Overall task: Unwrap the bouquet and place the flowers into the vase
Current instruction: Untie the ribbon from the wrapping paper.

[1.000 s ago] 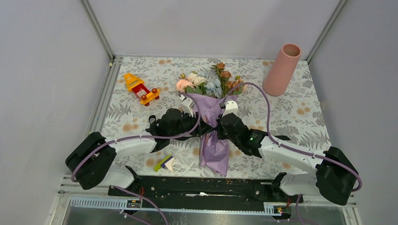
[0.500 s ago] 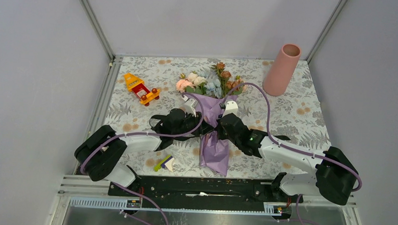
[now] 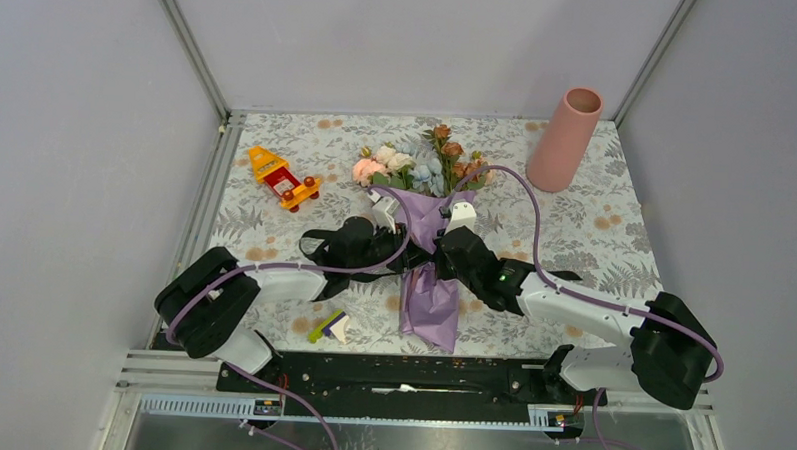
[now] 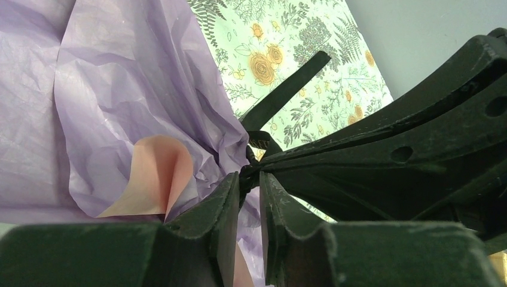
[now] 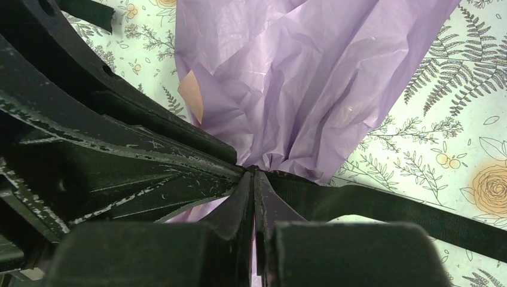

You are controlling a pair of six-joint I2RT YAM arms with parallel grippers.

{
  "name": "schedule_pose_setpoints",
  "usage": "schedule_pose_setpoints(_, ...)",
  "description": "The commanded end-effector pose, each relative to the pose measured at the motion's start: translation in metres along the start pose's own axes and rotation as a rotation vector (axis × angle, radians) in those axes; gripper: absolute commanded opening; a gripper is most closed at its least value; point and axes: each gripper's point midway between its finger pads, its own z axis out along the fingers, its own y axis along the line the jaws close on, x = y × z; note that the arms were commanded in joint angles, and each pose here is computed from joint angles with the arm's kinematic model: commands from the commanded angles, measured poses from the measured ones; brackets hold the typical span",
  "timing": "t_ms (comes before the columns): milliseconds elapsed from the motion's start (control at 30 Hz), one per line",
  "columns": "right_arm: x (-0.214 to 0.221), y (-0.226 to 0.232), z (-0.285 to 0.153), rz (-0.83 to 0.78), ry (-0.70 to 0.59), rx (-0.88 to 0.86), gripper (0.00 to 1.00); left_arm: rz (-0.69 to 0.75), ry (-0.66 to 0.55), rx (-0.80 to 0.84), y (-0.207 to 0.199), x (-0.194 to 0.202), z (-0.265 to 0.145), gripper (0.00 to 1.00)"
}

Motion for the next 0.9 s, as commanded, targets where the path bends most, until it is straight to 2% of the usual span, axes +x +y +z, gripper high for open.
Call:
schedule_pose_setpoints(0,-0.019,0.008,0.000,0.035,-0.071,-0.016,0.00,0.020,-0.054,0.078,-0.023,-0.020,0.008,0.20)
schedule_pose_setpoints(367,-0.020,0.008,0.000,0.035,-0.071,-0.017,0.00,0.025,-0.045,0.033,-0.016,-0.017,0.011,0.21)
schedule_pose_setpoints(467,-0.019,0.008,0.000,0.034,-0.070,-0.017,0.00,0.026,-0.048,0.043,-0.019,-0.018,0.012,0.16)
schedule_pose_setpoints(600,-0.016,0.007,0.002,0.029,-0.065,-0.009,0.00,0.030,-0.059,0.048,-0.021,-0.021,0.012,0.00)
schedule_pose_setpoints(867,-0.010,-0.010,0.007,-0.025,-0.067,0.068,0.00,0.013,-0.065,-0.004,-0.009,-0.017,0.008,0.00)
